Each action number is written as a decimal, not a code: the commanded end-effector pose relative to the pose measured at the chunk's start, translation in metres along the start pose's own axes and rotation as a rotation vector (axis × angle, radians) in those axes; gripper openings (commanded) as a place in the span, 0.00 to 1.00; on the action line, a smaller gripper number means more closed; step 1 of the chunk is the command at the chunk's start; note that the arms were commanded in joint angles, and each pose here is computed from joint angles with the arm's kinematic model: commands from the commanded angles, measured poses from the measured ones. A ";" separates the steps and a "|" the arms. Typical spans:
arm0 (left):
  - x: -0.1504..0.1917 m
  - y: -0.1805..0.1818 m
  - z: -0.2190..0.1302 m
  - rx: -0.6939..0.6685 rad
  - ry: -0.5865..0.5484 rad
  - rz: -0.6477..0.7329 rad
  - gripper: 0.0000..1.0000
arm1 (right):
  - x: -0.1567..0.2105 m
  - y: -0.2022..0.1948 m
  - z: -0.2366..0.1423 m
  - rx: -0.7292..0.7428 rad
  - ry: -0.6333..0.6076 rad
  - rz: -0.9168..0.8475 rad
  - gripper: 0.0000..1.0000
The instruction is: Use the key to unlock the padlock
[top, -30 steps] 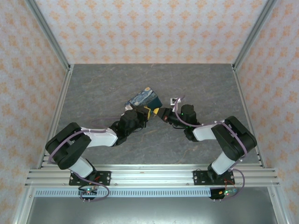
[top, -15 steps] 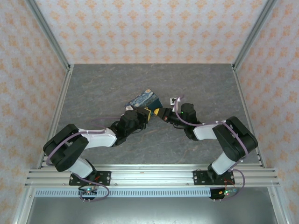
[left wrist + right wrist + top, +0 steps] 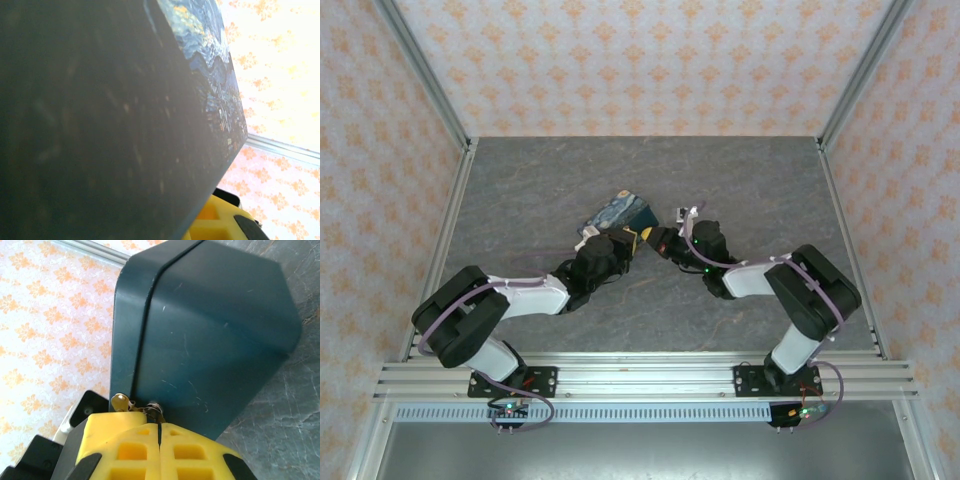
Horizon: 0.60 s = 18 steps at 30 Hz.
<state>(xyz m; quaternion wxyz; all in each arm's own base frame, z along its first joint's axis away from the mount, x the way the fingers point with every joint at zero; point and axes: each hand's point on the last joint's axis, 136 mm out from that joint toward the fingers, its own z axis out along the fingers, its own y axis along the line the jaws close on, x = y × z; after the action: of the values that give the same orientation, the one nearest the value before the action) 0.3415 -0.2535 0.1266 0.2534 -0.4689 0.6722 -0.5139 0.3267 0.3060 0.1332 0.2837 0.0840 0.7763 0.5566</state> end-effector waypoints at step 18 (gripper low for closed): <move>0.036 0.011 -0.009 -0.041 0.175 0.284 0.00 | 0.007 -0.030 -0.071 0.201 -0.042 -0.035 0.64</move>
<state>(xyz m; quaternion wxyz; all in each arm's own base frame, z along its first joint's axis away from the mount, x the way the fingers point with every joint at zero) 0.3187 -0.2777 0.1153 0.2414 -0.3744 0.7448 -0.4969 0.2987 0.2547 0.1253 0.2909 0.1202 0.8054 0.5022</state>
